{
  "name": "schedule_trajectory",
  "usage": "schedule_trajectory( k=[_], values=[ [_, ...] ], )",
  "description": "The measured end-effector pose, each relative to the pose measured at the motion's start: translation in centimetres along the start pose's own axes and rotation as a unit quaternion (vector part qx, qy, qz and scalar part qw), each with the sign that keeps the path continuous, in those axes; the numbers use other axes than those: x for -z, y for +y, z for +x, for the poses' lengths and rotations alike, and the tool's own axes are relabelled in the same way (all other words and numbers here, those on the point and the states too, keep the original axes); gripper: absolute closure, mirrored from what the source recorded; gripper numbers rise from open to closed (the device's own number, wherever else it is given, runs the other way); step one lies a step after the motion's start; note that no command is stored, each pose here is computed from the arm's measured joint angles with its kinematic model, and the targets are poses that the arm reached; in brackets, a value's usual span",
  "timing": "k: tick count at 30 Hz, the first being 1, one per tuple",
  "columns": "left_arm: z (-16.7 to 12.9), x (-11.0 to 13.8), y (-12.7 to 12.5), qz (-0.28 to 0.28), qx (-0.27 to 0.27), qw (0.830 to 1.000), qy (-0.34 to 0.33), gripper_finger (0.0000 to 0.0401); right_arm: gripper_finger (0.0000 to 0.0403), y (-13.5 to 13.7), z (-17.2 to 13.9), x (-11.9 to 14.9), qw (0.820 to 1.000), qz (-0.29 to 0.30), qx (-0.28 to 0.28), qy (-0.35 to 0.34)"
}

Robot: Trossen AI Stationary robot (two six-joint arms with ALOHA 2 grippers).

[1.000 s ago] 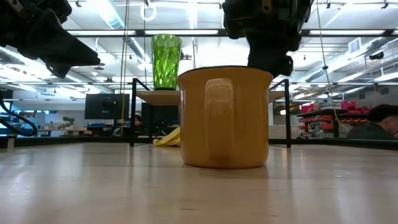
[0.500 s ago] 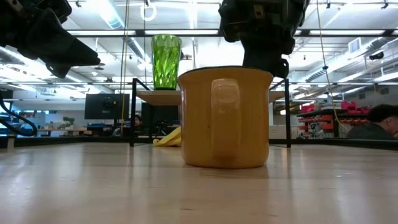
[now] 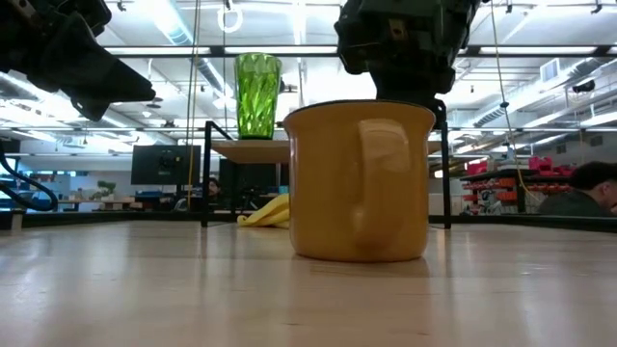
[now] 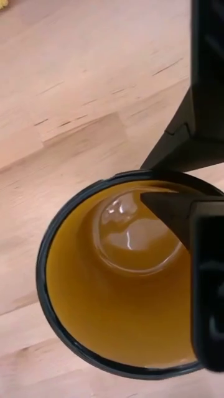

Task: Stack small to large cups/mugs on shelf
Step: Put the yellow mug on the shelf

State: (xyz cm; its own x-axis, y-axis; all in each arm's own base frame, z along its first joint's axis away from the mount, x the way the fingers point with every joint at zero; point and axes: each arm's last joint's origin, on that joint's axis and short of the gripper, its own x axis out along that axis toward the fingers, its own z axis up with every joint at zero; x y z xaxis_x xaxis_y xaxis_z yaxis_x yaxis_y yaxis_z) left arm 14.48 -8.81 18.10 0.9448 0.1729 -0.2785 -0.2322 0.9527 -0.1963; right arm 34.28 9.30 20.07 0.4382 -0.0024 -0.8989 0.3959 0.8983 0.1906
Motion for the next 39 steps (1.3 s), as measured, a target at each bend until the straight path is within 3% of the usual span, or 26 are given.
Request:
schedule_trajectory(
  k=[11, 39],
  values=[
    [0.0, 0.0, 0.0, 0.000, 0.000, 1.000, 0.000, 0.0317, 0.0377, 0.0, -0.1, 0.0, 1.000, 0.002, -0.004, 0.001],
    [0.0, 0.0, 0.0, 0.000, 0.000, 1.000, 0.000, 0.0329, 0.0385, -1.6, 0.1, -1.4, 0.998, -0.037, -0.042, 0.026]
  ],
)
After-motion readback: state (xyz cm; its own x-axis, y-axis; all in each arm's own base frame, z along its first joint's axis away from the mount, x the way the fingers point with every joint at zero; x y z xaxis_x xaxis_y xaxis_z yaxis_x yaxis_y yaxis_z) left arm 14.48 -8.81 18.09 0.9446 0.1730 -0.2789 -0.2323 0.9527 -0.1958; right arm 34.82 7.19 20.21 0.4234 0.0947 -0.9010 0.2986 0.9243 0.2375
